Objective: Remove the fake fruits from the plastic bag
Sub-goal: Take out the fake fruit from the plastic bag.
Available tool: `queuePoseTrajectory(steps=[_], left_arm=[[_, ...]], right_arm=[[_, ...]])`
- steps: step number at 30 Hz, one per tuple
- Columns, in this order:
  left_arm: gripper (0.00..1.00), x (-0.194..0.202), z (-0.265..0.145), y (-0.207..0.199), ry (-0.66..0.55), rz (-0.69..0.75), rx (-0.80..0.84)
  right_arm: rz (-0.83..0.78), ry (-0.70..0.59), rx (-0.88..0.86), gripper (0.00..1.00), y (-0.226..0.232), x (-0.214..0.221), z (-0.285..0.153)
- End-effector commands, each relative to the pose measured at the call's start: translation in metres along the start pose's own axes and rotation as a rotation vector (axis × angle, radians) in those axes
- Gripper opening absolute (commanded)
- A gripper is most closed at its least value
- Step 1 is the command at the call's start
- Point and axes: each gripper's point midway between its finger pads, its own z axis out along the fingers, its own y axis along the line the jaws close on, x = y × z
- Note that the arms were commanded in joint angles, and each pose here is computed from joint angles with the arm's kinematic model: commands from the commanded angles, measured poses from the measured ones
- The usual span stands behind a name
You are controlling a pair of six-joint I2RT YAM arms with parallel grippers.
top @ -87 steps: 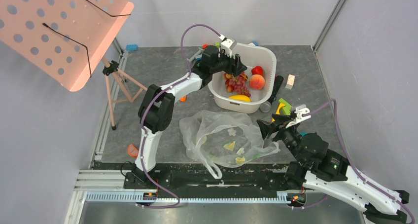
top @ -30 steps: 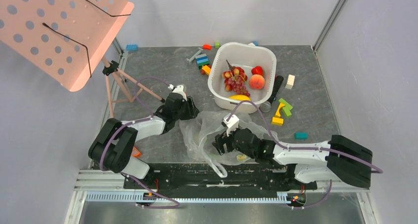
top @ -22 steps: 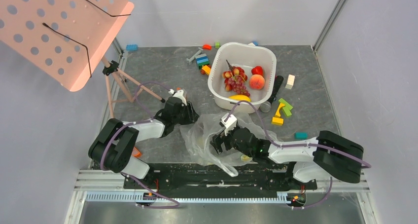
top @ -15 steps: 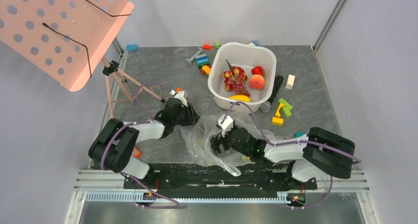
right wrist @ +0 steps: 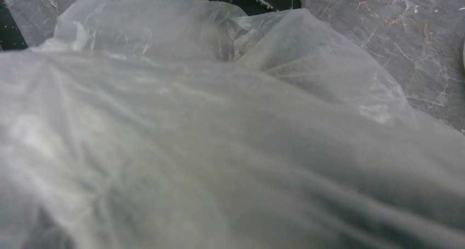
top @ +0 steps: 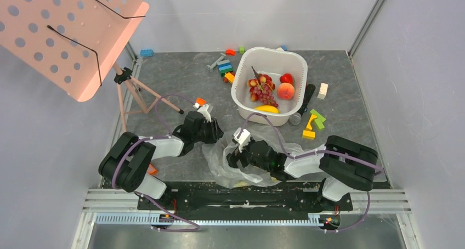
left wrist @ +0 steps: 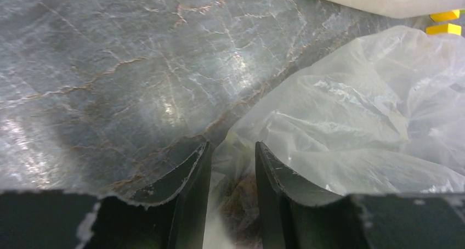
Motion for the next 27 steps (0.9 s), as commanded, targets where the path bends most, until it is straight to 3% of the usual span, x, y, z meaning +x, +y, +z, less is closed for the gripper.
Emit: queuePoseTrajectory(steps=[1, 11, 18, 20, 25, 27], left_arm=[[0.41, 0.002, -0.002, -0.022, 0.008, 0.002, 0.098], [0.4, 0.011, -0.008, -0.04, 0.038, 0.003, 0.185], [0.39, 0.015, -0.008, -0.042, 0.046, -0.005, 0.202], [0.41, 0.016, -0.008, -0.041, 0.048, -0.008, 0.2], [0.44, 0.013, -0.007, -0.039, 0.038, -0.015, 0.188], [0.46, 0.012, -0.006, -0.038, 0.036, -0.018, 0.176]], right_arm=[[0.003, -0.073, -0.023, 0.98, 0.007, -0.028, 0.017], [0.009, -0.044, -0.001, 0.98, 0.007, -0.021, 0.037], [0.02, -0.028, 0.004, 0.7, 0.006, -0.015, 0.039], [0.02, -0.023, 0.01, 0.66, 0.004, -0.013, 0.036], [0.018, -0.013, 0.01, 0.43, 0.003, -0.012, 0.022], [0.016, -0.008, 0.005, 0.39, 0.003, -0.012, 0.016]])
